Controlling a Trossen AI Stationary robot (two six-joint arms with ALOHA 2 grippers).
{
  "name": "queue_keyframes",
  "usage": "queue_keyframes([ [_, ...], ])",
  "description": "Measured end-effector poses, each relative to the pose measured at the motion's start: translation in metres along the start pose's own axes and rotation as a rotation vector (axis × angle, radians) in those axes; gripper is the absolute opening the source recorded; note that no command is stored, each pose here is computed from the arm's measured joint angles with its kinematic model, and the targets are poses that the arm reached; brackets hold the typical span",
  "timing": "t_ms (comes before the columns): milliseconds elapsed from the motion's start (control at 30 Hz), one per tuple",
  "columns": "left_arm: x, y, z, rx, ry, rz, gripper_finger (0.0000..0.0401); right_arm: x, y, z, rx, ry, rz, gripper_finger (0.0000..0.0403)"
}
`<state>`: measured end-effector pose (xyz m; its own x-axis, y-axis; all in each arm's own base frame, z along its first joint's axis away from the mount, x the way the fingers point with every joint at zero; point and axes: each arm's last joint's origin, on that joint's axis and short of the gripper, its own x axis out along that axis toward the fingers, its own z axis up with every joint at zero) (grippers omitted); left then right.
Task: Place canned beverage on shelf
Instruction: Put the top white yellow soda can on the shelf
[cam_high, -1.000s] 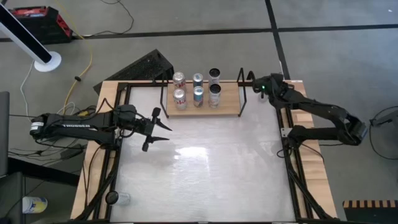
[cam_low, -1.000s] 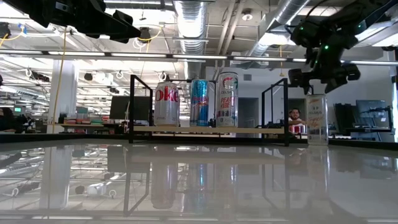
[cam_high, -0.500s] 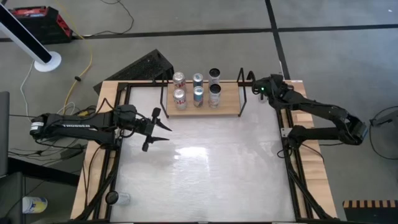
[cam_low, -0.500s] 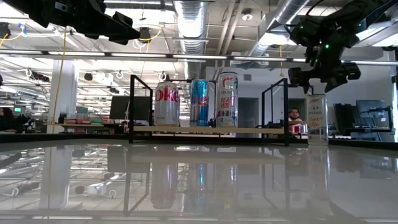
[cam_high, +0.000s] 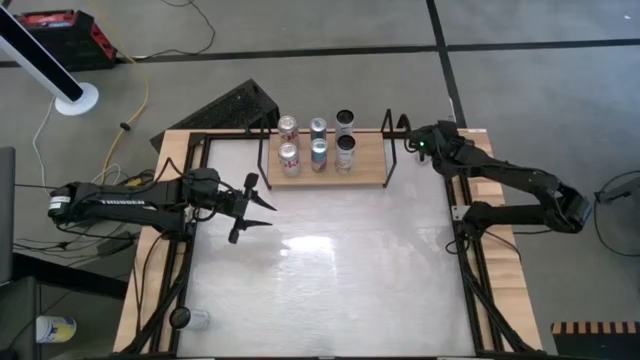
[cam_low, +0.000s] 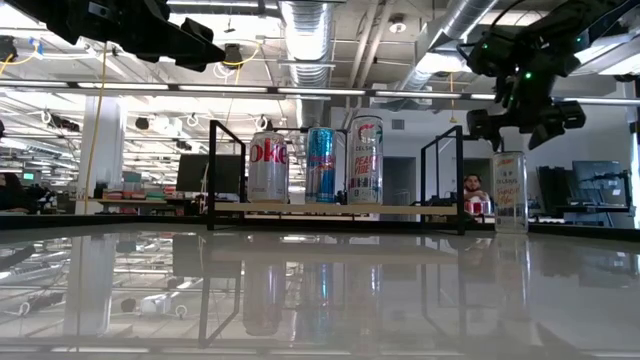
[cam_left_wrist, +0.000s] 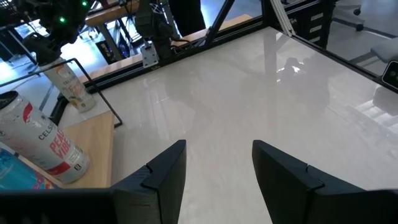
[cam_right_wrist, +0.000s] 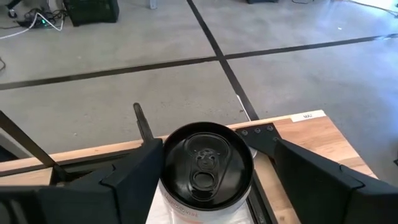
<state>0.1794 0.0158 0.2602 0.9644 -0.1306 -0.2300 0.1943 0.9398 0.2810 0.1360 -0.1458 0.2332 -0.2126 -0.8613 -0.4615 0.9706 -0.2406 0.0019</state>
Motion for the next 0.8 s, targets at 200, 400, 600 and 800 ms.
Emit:
queue_keyframes([
  [200, 0.000, 0.000, 0.000, -0.001, -0.001, -0.002, 0.0169, 0.005, 0.005, -0.002, 0.013, 0.002, -0.005, 0.0368],
  [400, 0.000, 0.000, 0.000, -0.001, -0.001, -0.002, 0.0169, 0.017, 0.016, -0.012, -0.025, 0.013, -0.036, 0.0390],
  [600, 0.000, 0.000, 0.000, -0.002, 0.000, -0.003, 0.0169, 0.027, 0.023, -0.024, -0.063, 0.036, -0.079, 0.0393],
  [800, 0.000, 0.000, 0.000, -0.001, -0.001, -0.002, 0.0169, 0.031, 0.024, -0.027, -0.062, 0.027, -0.108, 0.0378],
])
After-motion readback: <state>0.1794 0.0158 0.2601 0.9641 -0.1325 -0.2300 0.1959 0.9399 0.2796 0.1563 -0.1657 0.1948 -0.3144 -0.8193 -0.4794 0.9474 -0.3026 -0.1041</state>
